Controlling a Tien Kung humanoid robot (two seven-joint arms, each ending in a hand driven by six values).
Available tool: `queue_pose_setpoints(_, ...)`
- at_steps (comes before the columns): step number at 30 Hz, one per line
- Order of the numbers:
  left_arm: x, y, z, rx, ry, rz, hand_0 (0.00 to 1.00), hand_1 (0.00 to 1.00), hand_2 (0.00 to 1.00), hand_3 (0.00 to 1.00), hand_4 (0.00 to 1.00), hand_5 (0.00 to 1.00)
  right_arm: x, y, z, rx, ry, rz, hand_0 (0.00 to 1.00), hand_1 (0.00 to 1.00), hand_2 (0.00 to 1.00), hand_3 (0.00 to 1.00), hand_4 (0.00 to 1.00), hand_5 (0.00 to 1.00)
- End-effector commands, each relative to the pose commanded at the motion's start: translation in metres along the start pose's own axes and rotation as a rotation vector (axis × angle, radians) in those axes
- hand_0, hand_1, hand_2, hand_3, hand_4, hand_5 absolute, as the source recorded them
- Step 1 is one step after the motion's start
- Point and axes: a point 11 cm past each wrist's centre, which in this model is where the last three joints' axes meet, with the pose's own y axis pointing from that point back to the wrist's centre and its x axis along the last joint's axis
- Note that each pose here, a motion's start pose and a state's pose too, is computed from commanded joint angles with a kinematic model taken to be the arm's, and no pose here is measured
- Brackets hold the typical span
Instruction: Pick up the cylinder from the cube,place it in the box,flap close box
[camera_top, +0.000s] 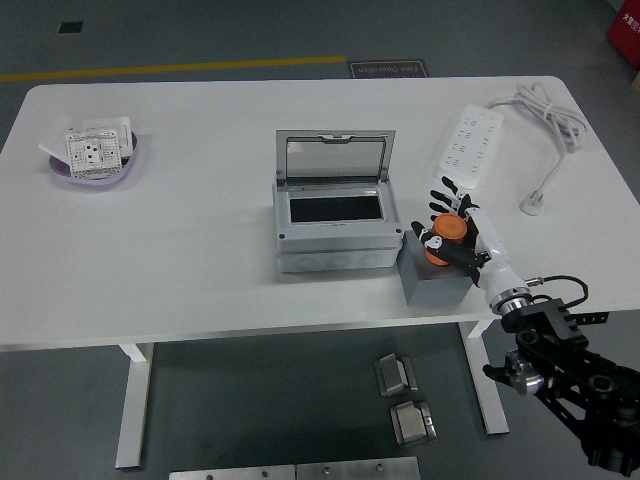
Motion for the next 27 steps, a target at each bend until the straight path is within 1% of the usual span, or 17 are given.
queue_pose_setpoints(2, 0.0000, 0.0000, 0.0001, -0.001, 0.000, 0.000, 0.694, 0.682, 0.592, 0.676, 0.643, 0.355, -0.0004, 0.0004, -0.0001, 0.000, -0.002, -0.002, 0.878, 0.885, 0.890, 0.968, 0.722, 0.076)
queue_pose_setpoints(3, 0.0000, 0.0000, 0.0001, -0.001, 0.000, 0.001, 0.693, 0.682, 0.591, 0.674, 0.642, 0.349, -0.0006, 0.0008, -0.0002, 0.001, -0.003, -0.003, 0.870, 0.874, 0.851, 0.912, 0.670, 0.059)
queue_pose_setpoints(8, -0.0001, 0.0000, 0.0003, -0.004, 0.000, 0.002, 0.693, 0.682, 0.591, 0.674, 0.642, 0.349, -0.0019, 0.0045, -0.0010, 0.007, -0.013, -0.011, 0.870, 0.874, 0.851, 0.912, 0.670, 0.059)
queue_pose_setpoints(9, -0.0002, -0.0001, 0.0003, -0.005, 0.001, 0.003, 0.694, 0.681, 0.591, 0.673, 0.642, 0.342, -0.0019, 0.0054, -0.0013, 0.009, -0.014, -0.011, 0.838, 0.790, 0.693, 0.732, 0.280, 0.009)
queue_pose_setpoints(14, -0.0004, 0.0001, 0.0013, -0.010, 0.002, 0.004, 0.694, 0.681, 0.591, 0.673, 0.642, 0.342, -0.0012, 0.0073, -0.0030, 0.020, -0.017, -0.006, 0.838, 0.790, 0.693, 0.732, 0.280, 0.009)
queue_pose_setpoints(15, -0.0004, 0.0002, 0.0015, -0.011, 0.002, 0.004, 0.694, 0.681, 0.589, 0.673, 0.643, 0.338, -0.0010, 0.0074, -0.0034, 0.022, -0.017, -0.005, 0.796, 0.702, 0.615, 0.597, 0.002, 0.002)
queue_pose_setpoints(20, -0.0007, 0.0004, 0.0028, -0.016, 0.002, 0.006, 0.694, 0.681, 0.589, 0.673, 0.643, 0.338, 0.0002, 0.0072, -0.0046, 0.027, -0.011, 0.008, 0.796, 0.702, 0.615, 0.597, 0.002, 0.002)
queue_pose_setpoints(21, -0.0007, 0.0005, 0.0031, -0.017, 0.002, 0.006, 0.693, 0.680, 0.588, 0.672, 0.649, 0.328, 0.0004, 0.0072, -0.0047, 0.027, -0.010, 0.010, 0.798, 0.685, 0.614, 0.564, 0.002, 0.002)
queue_pose_setpoints(26, -0.0007, 0.0006, 0.0041, -0.023, 0.004, 0.009, 0.693, 0.680, 0.588, 0.672, 0.649, 0.328, 0.0010, 0.0071, -0.0046, 0.025, -0.006, 0.016, 0.798, 0.685, 0.614, 0.564, 0.002, 0.002)
queue_pose_setpoints(27, -0.0007, 0.0006, 0.0043, -0.025, 0.005, 0.009, 0.692, 0.678, 0.587, 0.671, 0.651, 0.325, 0.0011, 0.0072, -0.0044, 0.024, -0.005, 0.017, 0.774, 0.649, 0.598, 0.499, 0.002, 0.002)
